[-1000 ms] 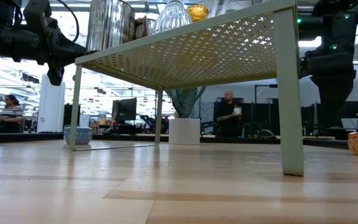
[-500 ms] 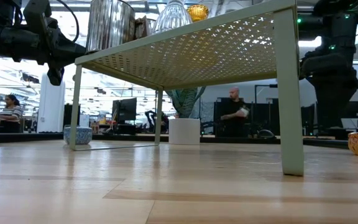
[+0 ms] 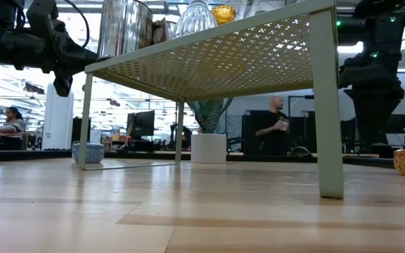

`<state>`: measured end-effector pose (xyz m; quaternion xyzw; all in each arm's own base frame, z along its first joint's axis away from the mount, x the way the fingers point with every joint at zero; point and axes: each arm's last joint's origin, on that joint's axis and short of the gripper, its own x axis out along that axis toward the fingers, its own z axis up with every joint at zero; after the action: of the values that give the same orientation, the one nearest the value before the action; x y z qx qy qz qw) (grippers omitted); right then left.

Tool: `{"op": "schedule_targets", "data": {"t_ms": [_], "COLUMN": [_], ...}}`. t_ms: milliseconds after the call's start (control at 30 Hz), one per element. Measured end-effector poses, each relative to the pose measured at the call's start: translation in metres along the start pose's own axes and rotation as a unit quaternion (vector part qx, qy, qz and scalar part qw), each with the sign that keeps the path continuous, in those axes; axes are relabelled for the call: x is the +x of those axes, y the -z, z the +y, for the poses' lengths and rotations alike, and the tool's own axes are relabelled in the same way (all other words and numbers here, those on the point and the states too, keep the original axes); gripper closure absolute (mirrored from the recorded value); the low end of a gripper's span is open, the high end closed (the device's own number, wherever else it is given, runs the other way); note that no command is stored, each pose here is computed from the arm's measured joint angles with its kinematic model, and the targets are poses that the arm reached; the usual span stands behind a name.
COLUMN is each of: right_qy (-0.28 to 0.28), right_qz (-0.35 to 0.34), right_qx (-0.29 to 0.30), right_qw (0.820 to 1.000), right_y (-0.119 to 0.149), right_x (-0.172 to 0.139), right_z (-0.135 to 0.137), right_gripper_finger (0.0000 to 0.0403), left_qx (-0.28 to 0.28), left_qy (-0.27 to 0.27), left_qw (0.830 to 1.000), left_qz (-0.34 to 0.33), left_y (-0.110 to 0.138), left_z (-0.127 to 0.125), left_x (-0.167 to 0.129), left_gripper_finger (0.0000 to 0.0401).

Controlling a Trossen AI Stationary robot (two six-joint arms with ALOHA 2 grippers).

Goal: Pick & Place candle stick holders
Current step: Put the yellow scented candle on the shelf

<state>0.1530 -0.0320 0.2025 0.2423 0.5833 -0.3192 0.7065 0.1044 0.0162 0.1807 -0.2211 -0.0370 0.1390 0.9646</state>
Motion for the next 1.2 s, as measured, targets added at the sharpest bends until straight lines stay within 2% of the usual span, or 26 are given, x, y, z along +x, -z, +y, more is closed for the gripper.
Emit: {"op": "schedule_targets", "data": {"t_ms": [467,933,1200], "right_qy": [-0.008,-0.001,-0.002], "right_qz": [-0.021,-0.011,-0.012], "right_qx": [0.022,0.102,0.105], "right_qw": [0.999,0.995,0.994], "right_y": [-0.0038,-0.0017,-0.0018], "right_x": [-0.0001,0.0000,0.0000], "right_z": [0.0022,0.0008,0.0008], "right_gripper_finger": [0.0024,0.0024,0.0024], "left_qx": [0.000,0.000,0.000], "left_qy": [0.000,0.000,0.000], "left_qw": [1.000,1.000,1.000], "left_qz": [0.000,0.000,0.000], "left_y": [0.0000,0.0000,0.0000], "left_z": [0.0000,0.0000,0.0000], "left_x": [0.0000,0.0000,0.0000], "left_gripper_finger": [0.0390,0.0390,0.0390]}}
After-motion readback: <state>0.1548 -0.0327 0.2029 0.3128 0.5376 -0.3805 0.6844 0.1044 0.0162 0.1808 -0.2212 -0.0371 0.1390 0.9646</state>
